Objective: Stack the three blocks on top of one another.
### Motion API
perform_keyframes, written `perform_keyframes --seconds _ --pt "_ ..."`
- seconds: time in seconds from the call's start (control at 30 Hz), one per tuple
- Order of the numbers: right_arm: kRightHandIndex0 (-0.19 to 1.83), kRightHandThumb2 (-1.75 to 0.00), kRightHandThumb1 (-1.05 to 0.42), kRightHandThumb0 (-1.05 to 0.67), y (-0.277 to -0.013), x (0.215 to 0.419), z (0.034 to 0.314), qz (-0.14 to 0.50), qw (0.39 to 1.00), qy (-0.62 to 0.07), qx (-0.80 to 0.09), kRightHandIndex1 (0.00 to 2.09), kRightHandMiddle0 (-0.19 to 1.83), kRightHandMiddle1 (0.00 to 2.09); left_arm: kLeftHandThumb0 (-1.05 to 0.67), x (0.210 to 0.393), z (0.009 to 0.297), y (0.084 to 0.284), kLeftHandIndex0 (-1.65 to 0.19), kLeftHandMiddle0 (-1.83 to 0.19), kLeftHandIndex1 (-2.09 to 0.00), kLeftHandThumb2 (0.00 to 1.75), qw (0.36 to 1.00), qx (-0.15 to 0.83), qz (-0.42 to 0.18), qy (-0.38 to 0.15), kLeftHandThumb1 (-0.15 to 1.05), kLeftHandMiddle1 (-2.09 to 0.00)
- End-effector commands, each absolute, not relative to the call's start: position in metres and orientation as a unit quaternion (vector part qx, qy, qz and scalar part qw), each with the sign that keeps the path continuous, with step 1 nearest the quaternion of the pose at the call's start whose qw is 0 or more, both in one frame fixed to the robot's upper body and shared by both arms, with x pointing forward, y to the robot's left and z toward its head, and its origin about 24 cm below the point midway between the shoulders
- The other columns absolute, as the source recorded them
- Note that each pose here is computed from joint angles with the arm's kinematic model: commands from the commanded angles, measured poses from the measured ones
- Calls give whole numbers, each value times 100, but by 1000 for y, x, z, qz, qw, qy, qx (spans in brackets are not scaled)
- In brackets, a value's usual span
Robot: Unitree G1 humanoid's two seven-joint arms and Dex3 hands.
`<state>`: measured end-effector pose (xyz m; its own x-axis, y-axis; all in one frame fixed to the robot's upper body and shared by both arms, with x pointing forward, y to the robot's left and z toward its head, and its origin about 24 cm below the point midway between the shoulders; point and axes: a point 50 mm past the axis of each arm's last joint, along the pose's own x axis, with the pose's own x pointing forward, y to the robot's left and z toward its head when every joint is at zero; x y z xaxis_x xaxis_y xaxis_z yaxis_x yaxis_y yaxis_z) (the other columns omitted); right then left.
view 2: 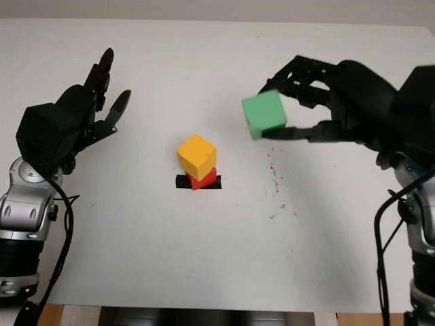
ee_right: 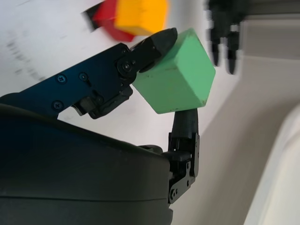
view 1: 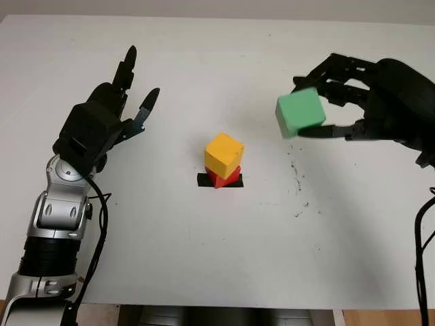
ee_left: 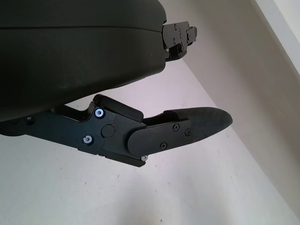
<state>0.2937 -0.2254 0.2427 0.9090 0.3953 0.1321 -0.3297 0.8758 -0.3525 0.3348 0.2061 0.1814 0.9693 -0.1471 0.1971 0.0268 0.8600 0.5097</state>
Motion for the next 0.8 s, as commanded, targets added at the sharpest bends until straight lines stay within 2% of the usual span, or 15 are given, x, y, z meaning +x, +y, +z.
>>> perform_keyframes --seconds 0.0,0.17,0.37,0.53,0.77 --pt "21 -7 -97 -39 -216 295 256 197 965 -122 -121 0 27 179 -67 335 184 208 19 18 -4 63 957 260 -43 -119 105 -4" --pt "15 -7 -99 -39 -197 304 257 214 968 -104 -75 0 24 191 -69 335 185 207 18 17 -5 64 959 252 -42 -123 105 -5" --pt "8 -8 -102 -42 -175 320 243 265 962 -52 -47 0 17 196 -73 335 186 206 19 18 -2 66 962 238 -45 -129 105 -5" --pt "10 -7 -103 -42 -162 323 234 289 955 -21 -70 1 14 188 -82 334 187 203 19 19 0 66 973 198 -51 -106 105 -2" --pt "14 -5 -100 -42 -150 326 222 311 947 -5 -82 4 21 180 -81 332 192 200 19 19 0 71 980 166 -69 -90 105 0"
